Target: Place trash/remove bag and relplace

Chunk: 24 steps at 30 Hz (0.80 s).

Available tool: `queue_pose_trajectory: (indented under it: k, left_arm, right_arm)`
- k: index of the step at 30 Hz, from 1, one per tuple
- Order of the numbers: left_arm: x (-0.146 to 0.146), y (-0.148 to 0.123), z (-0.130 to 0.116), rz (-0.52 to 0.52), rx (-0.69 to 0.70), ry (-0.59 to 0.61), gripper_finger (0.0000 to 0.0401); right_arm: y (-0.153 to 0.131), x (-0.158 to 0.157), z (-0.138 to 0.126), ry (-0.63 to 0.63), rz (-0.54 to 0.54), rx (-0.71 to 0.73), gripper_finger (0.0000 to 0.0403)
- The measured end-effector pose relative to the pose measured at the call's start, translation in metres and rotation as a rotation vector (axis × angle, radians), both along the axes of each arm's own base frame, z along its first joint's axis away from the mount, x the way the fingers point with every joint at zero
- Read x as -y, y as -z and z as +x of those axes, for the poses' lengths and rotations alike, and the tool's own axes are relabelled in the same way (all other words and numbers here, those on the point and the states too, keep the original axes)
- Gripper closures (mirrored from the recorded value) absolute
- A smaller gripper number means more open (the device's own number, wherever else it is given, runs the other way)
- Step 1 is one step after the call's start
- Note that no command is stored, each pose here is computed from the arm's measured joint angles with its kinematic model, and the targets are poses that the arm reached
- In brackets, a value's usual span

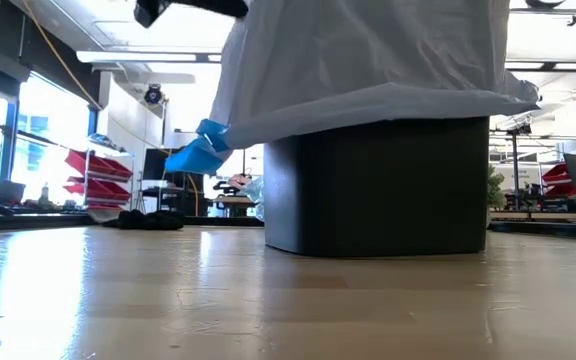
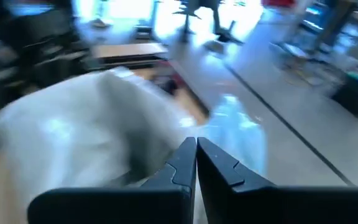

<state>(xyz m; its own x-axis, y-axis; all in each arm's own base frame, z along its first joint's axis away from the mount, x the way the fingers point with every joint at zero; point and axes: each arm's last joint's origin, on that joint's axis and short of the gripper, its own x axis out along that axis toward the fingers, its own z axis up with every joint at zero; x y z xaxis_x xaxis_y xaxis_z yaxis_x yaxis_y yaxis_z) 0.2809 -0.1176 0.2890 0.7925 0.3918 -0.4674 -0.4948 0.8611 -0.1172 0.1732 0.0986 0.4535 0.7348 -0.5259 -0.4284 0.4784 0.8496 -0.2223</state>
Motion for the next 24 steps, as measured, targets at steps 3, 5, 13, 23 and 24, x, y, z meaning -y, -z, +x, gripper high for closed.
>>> queue_pose_trajectory:
  k: [3, 5, 13, 23, 24]
  left_arm:
    - [-0.011, 0.003, 0.004, 0.009, -0.032, -0.024, 0.0401]
    - [-0.015, 0.006, 0.005, 0.017, -0.051, -0.036, 0.0401]
    - [-0.016, 0.008, 0.005, 0.022, -0.061, -0.040, 0.0401]
    - [-0.018, 0.015, 0.003, 0.044, -0.083, -0.050, 0.0401]
    - [-0.018, 0.020, 0.002, 0.047, -0.085, -0.058, 0.0401]
  right_arm:
    - [-0.007, 0.036, 0.006, 0.110, 0.004, -0.042, 0.0403]
    - [-0.004, 0.061, 0.008, 0.143, 0.044, -0.111, 0.0403]
    - [0.044, 0.139, 0.025, 0.020, 0.277, -0.088, 0.0403]
    - [0.150, 0.188, 0.046, -0.242, 0.592, 0.037, 0.0403]
    - [0.158, 0.189, 0.045, -0.275, 0.626, 0.036, 0.0403]
